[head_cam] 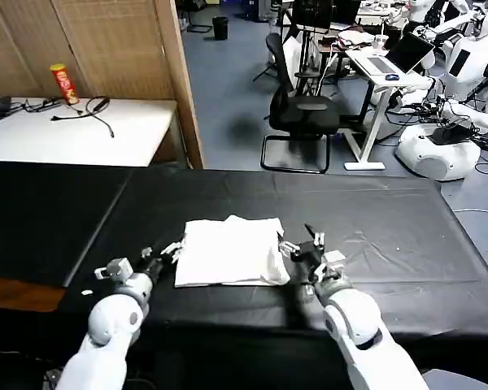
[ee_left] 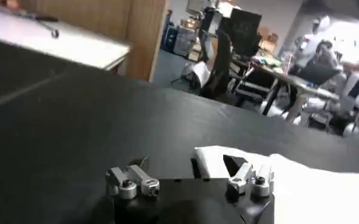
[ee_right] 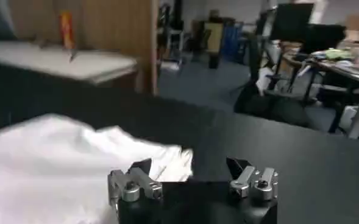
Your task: Fold and organize the clothes.
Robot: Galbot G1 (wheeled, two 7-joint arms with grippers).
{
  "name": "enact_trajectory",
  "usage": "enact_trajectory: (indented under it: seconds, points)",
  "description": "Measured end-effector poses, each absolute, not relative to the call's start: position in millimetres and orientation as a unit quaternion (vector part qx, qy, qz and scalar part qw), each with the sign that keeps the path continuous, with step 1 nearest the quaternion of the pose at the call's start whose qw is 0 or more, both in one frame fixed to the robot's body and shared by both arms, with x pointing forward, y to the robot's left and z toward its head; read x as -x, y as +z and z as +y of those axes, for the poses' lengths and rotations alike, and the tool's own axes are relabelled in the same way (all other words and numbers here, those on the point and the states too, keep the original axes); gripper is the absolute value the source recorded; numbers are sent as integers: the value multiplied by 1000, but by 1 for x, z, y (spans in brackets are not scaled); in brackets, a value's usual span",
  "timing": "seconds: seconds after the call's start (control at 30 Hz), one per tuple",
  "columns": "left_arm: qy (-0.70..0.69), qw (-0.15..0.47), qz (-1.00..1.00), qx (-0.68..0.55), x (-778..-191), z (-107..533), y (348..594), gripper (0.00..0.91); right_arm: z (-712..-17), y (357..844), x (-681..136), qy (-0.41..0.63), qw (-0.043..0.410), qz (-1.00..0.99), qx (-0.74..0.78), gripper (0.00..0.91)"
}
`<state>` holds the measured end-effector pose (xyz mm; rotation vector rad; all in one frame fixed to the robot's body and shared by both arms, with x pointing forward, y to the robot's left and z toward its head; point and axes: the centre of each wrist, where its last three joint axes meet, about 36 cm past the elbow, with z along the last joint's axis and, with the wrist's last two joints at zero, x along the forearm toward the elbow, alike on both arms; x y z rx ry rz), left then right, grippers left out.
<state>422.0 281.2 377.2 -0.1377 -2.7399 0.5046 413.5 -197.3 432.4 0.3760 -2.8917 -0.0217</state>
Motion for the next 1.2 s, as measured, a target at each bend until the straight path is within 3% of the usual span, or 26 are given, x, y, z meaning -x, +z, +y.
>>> enact_trajectory:
  seconds: [0.43,0.53,0.57,0.6,0.97,1.2]
  points:
    - [222,179,-957,48,-400,250,366,878,-207,446,-402,-43,96,-987,-123,878]
    - [229,177,-956,47,-401,248,363,488,-207,449,-399,-47,90,-987,-127,878]
    - [234,176,-955,46,-402,248,362,156,-207,449,-398,-48,89,-987,-129,878]
    - [240,175,-954,45,-403,249,362,0,-207,449,-397,-48,88,-986,-130,878]
    - [264,179,-947,41,-404,250,359,0,-209,449,-396,-48,83,-987,-129,878]
    - [200,176,-963,40,-409,259,375,0,-217,445,-398,-40,87,-989,-111,878]
